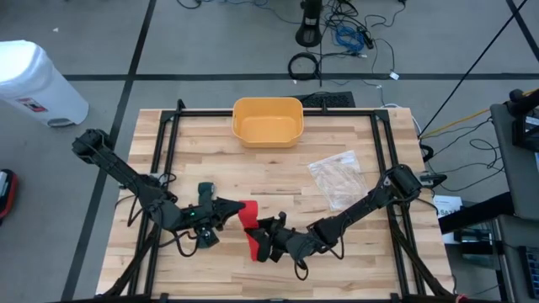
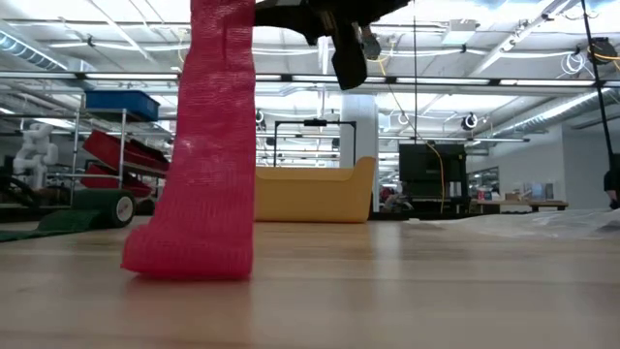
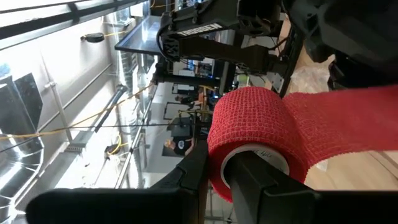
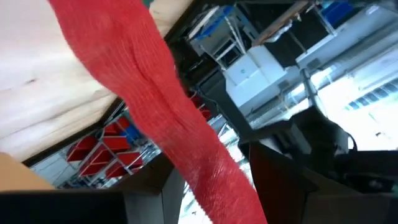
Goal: Roll bandage
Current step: Roll the red bandage
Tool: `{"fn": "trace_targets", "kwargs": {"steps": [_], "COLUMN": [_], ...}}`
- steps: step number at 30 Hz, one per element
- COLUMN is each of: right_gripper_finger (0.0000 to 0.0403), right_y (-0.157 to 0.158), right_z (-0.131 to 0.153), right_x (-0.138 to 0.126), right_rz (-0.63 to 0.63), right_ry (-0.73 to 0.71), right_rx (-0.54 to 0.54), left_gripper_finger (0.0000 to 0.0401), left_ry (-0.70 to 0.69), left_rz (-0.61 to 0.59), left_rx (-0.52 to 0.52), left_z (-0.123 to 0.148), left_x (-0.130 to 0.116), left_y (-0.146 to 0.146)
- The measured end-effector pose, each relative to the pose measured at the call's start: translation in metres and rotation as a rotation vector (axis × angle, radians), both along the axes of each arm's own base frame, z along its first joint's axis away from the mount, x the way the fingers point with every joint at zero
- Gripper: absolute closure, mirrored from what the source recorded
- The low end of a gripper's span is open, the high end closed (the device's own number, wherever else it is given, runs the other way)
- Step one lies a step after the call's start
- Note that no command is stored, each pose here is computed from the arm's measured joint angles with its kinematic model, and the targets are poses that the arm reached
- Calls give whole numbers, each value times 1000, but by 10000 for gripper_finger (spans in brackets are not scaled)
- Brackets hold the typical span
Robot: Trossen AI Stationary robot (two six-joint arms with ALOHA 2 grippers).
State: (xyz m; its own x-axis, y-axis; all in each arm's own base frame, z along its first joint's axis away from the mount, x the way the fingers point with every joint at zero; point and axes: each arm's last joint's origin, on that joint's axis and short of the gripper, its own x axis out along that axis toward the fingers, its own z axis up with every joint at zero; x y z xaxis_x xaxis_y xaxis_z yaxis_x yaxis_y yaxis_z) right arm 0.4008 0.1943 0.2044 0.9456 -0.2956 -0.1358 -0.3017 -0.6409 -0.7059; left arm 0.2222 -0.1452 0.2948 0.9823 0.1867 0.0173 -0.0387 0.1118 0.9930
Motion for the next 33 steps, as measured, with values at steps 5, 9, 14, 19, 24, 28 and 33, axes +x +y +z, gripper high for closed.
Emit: {"fn": "trace_targets", "kwargs": {"steps": [5, 9, 14, 19, 24, 28, 33], "right_gripper_finger": [243, 258, 326, 395, 400, 402, 402], "right_y": [1, 4, 11, 17, 22, 27, 32], "right_z": [0, 1, 1, 2, 9, 17, 30], "right_x": [0, -1, -5, -9, -10, -13, -14], "right_rz": [33, 43, 50, 23, 19, 34, 43], "right_ry": [0, -12, -24, -56, -151, -235, -315], "right_rx": [5, 21, 48, 128, 268, 326, 401], "left_gripper_finger": [345, 345, 345, 345, 345, 345, 345], "left_ry": [0, 0, 0, 0, 0, -1, 13], "left_rz": [0, 0, 1, 1, 0, -2, -3], "left_rx": [-1, -1, -1, -1, -1, -23, -16], "left_z": [0, 0, 0, 0, 0, 0, -2], "left_x": [0, 0, 0, 0, 0, 0, 0], "left_y": [0, 0, 0, 0, 0, 0, 0]}}
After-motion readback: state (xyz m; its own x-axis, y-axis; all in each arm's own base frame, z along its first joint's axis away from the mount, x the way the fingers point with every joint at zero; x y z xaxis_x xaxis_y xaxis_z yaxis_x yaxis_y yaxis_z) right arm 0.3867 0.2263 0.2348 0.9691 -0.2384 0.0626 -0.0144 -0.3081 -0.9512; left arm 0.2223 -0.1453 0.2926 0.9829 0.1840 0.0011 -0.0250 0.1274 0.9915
